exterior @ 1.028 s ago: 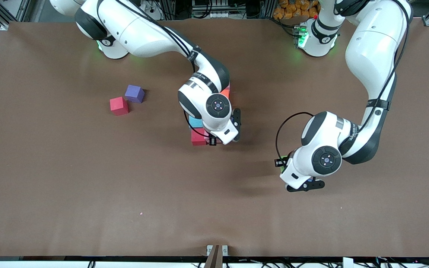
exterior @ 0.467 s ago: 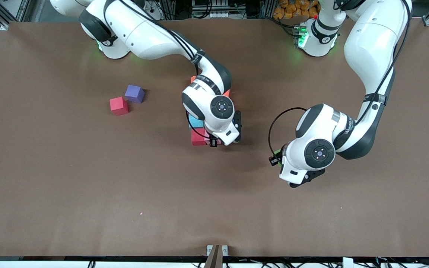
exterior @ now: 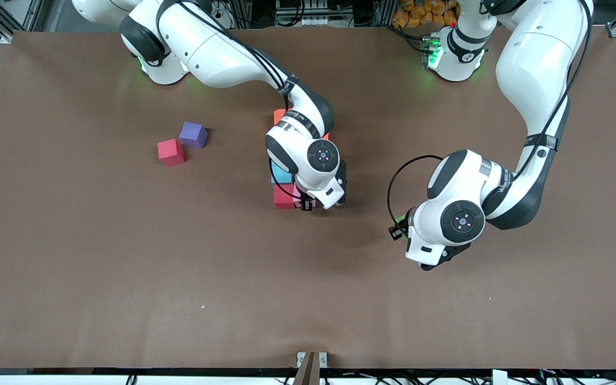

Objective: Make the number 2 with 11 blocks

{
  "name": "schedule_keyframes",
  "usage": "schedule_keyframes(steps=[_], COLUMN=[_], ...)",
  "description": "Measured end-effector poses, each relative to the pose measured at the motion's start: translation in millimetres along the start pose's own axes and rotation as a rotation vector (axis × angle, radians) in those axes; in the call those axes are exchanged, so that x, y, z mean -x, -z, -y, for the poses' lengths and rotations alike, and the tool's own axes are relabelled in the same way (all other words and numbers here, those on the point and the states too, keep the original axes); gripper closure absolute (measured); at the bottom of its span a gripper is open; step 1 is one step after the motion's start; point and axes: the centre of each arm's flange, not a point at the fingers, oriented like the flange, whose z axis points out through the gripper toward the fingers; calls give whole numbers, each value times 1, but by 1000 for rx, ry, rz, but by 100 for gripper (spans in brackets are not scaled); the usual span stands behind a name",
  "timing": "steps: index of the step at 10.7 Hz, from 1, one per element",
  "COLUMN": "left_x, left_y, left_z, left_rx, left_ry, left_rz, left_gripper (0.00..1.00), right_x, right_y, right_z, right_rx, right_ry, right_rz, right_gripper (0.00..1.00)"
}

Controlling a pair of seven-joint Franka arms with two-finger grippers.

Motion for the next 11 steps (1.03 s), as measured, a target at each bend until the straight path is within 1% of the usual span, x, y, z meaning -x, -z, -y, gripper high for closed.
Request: schedule_keyframes(steps=[2,5,6,8,11], left_x=[8,16,17,16,14], left_y=[-1,-2,-2,-2,-2], left_z=[-2,-6,-6,-5,-4], left_rx=[-21,-29,-31,-33,-34], left_ry=[147,329,370,399,405], left_rz=[8,9,9,9,10], left_gripper=[41,41,41,41,41], right_x=[-1,-5,-6,-6,-7], right_y=[-2,-5,-7,-8,-9], right_z=[0,6,6,7,8], right_rx=[6,7,7,11,24], right_ry=[-10,-7,-7,-3,7], right_rz=[9,17,20,26,43], right_gripper=[41,41,41,41,41])
